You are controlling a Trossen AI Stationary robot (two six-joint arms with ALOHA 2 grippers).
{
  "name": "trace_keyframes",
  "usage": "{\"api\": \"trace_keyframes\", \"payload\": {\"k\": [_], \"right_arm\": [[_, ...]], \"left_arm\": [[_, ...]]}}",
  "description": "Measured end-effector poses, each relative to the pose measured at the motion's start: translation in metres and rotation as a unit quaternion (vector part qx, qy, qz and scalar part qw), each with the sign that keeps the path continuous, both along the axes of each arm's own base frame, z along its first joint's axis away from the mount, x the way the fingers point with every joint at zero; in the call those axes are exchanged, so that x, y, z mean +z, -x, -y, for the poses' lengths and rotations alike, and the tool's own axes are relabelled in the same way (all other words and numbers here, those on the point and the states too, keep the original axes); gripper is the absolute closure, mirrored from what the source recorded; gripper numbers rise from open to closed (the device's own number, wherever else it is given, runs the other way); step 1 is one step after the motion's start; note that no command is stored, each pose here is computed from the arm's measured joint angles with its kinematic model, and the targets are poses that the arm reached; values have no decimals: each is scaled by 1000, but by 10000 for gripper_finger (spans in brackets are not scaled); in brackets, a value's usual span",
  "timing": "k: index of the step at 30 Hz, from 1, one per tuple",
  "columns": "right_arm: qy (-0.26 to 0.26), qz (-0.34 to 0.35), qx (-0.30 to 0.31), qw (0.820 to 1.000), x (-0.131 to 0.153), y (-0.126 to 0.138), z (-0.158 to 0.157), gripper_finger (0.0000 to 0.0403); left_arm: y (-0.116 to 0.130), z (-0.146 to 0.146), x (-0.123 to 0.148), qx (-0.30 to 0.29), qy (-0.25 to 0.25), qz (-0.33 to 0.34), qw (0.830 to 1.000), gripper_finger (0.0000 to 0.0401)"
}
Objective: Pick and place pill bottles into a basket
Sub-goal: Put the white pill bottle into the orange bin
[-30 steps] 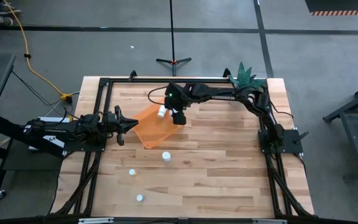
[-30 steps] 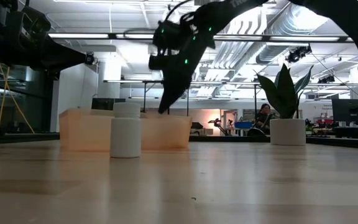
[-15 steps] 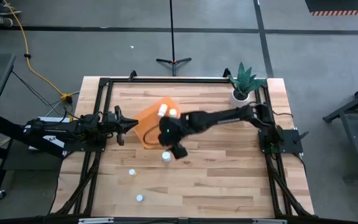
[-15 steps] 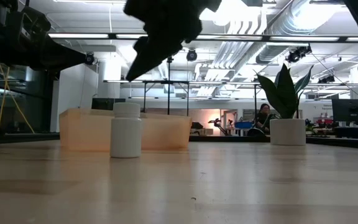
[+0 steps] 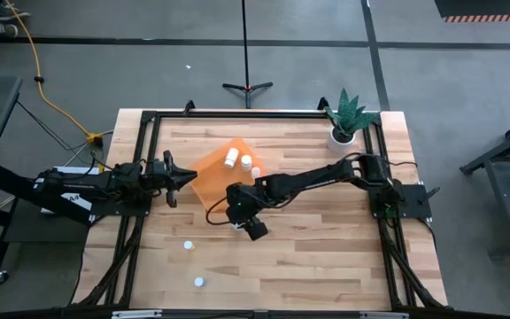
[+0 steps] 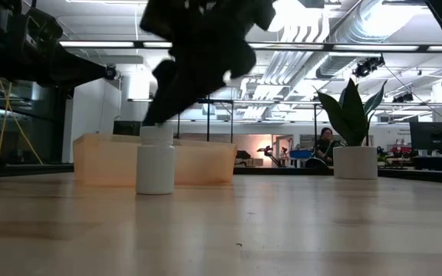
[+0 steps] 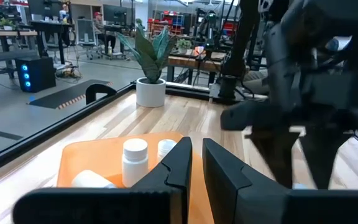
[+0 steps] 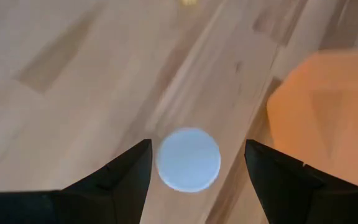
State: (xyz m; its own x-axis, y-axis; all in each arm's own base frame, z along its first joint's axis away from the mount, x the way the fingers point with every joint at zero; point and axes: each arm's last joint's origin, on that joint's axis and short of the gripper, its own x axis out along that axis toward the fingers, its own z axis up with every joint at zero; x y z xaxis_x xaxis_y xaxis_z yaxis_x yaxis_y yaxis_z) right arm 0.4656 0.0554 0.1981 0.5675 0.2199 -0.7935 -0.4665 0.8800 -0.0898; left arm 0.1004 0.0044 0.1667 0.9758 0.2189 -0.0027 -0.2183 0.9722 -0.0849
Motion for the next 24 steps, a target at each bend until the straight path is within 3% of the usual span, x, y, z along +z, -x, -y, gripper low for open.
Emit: {"api": "trace_keyframes", "payload": {"k": [4, 15, 24], "right_arm": [[-21, -2, -1, 1000, -6, 1, 1, 156], [-17, 15, -10, 1000, -20, 3, 1, 160], [-25, 13, 6, 1000, -20, 3, 0, 257]], "left_arm": [[0, 0, 0, 0, -1, 0, 1000, 327], [0, 0, 0, -1, -1, 0, 1000, 327], [0, 0, 0, -1, -1, 0, 1000, 327]]}}
